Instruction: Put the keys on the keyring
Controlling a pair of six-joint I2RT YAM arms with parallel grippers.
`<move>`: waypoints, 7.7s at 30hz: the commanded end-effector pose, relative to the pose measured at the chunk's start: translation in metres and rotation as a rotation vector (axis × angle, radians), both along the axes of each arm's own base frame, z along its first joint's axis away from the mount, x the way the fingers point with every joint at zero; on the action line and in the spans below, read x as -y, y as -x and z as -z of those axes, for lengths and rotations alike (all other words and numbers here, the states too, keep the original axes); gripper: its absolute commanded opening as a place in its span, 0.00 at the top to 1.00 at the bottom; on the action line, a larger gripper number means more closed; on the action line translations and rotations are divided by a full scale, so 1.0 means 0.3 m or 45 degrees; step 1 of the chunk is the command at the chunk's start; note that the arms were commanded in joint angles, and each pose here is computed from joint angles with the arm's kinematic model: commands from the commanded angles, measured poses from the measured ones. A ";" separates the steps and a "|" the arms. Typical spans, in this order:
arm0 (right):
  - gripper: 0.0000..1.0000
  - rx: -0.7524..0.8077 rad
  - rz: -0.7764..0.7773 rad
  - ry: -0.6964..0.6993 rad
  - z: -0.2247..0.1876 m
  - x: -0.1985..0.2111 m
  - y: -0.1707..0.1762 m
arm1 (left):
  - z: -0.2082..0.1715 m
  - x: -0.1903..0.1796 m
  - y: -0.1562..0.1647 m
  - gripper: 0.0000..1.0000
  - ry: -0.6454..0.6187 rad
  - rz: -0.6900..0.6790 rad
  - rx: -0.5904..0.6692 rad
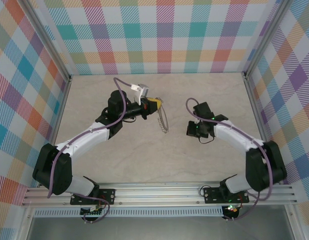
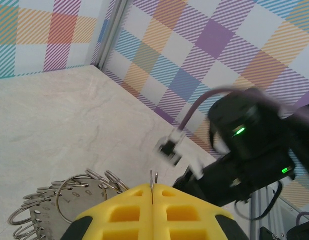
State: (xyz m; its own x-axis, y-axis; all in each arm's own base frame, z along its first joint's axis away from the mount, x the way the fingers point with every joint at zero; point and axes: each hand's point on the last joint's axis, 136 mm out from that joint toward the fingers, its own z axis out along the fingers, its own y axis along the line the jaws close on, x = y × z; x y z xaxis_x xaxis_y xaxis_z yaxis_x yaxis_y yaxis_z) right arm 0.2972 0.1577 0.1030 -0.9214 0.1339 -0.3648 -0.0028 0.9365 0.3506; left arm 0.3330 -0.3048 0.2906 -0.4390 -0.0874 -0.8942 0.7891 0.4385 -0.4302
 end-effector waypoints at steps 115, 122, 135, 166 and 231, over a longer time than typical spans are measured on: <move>1.00 1.157 -0.638 -0.898 -0.843 -0.142 0.029 | -0.412 0.228 0.313 1.00 -0.024 0.541 0.584; 1.00 1.100 -0.713 -0.957 -0.827 -0.170 0.062 | -0.415 0.249 0.301 1.00 -0.010 0.524 0.583; 1.00 1.092 -0.600 -0.899 -0.767 -0.141 0.063 | -0.414 0.257 0.280 1.00 -0.007 0.482 0.579; 0.56 1.044 -0.339 -0.998 -0.807 -0.064 0.072 | -0.355 0.218 0.135 1.00 0.170 0.264 0.387; 1.00 0.958 -0.587 -0.899 -0.766 -0.318 0.066 | -0.381 0.142 0.078 1.00 0.559 0.284 0.204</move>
